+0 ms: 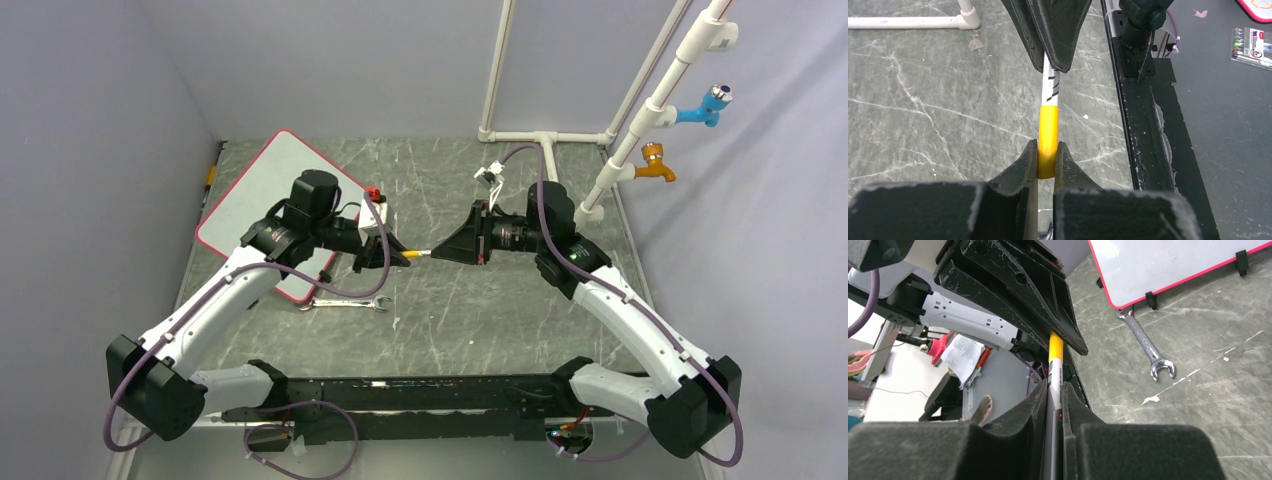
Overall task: Write a sentence on the whiteboard
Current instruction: Open the pen cap from the whiteboard marker.
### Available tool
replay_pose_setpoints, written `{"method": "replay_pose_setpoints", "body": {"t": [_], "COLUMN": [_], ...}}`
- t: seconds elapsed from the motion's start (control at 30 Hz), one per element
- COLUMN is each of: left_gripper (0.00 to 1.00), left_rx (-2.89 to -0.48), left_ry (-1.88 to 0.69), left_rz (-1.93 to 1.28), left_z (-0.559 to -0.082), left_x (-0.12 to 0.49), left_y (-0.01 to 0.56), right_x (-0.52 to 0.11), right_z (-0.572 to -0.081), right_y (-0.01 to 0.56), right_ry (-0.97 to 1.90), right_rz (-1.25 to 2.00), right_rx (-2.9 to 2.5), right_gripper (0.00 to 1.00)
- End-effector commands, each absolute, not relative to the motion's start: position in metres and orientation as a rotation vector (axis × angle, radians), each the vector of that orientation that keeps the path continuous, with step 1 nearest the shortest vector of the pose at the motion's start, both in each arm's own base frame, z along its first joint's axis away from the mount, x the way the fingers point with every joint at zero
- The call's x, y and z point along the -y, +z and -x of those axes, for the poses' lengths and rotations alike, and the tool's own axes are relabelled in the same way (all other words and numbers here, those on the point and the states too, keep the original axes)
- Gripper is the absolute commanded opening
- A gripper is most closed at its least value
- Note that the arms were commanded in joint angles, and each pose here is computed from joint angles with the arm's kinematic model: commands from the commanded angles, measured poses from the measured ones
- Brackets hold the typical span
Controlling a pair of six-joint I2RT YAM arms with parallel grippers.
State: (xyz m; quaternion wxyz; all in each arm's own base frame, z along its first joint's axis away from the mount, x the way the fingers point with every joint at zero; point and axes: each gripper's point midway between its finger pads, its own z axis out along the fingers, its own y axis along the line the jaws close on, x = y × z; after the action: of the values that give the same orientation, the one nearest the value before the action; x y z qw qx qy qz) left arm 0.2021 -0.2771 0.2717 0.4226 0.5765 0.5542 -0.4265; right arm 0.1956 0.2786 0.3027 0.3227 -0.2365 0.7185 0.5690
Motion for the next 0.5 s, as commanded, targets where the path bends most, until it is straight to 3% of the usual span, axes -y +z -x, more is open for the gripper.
{"method": "replay_pose_setpoints", "body": {"t": [0.0, 0.47], "left_gripper": [0.00, 0.00], "left_rx": [-1.409, -1.479], "left_ry": [-1.002, -0.986], "left_rz": [-1.437, -1.373], "left_z": [-0.211, -0.222], "left_x": [0.268, 0.261], "left_y": [0.276, 0.266], "right_x": [-0.267, -0.242], "right_z": [-0.185, -0.185], "right_y": [0.331, 0.329], "right_ry": [1.476, 1.464], "right_rz": [0.659, 0.591], "right_rx": [-1.795, -1.805], "right_gripper": [0.00, 0.00]}}
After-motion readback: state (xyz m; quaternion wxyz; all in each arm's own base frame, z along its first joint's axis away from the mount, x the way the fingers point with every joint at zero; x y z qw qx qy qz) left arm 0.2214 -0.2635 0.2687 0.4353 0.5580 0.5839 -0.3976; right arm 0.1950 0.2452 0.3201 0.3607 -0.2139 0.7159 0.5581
